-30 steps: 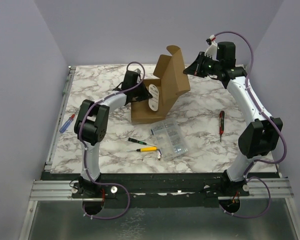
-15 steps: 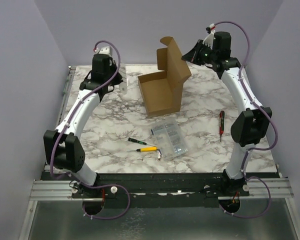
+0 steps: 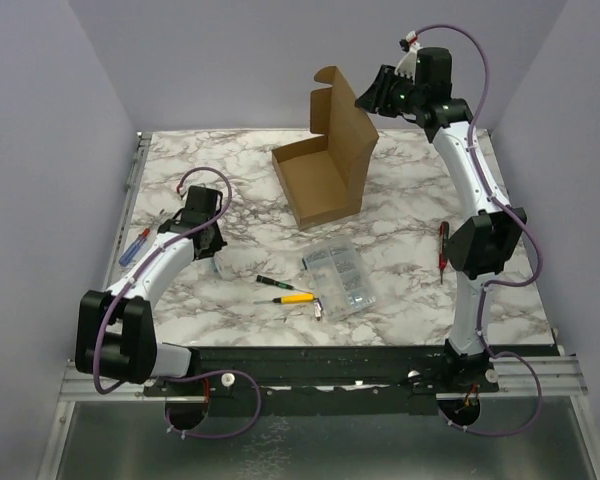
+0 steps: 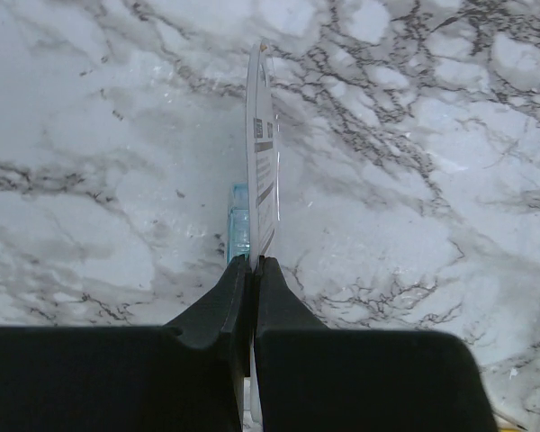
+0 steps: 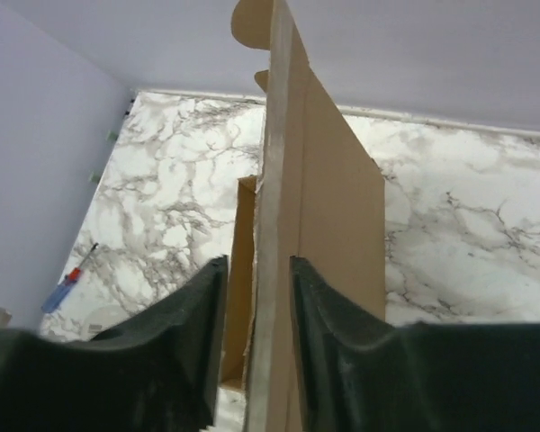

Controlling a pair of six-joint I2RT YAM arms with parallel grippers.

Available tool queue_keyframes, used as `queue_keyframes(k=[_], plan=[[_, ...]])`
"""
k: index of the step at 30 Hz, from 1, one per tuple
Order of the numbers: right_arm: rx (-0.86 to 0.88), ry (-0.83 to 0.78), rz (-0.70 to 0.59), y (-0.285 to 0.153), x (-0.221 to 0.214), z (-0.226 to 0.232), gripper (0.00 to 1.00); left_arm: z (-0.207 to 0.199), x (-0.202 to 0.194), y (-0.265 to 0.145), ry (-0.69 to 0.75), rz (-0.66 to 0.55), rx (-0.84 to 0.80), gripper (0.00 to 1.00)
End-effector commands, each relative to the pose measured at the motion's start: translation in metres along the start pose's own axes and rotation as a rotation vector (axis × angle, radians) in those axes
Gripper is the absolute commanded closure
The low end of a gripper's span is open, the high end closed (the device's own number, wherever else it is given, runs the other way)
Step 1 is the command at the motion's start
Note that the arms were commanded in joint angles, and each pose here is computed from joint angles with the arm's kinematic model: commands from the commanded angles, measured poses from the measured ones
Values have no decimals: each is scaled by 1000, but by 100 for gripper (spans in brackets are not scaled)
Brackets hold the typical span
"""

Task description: Unpack the express box

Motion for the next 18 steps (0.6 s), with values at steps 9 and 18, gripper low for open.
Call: queue_keyframes(k=[9, 18], plan=[[-248, -122, -3, -90, 26, 10, 28, 25, -16, -13, -230, -99, 90, 72], [-172, -140, -176, -212, 34, 75, 20, 29, 29, -61, -244, -280, 79, 29]])
Point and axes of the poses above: each gripper's point midway between its finger pads, its own y axis out along the fingers, its own z axis along the line the jaws close on, x = y × z, the point moved 2 cm from there along -y, back along the fingers, and after that the axes turned 2 degrees about -y, right-handed, at the moved point
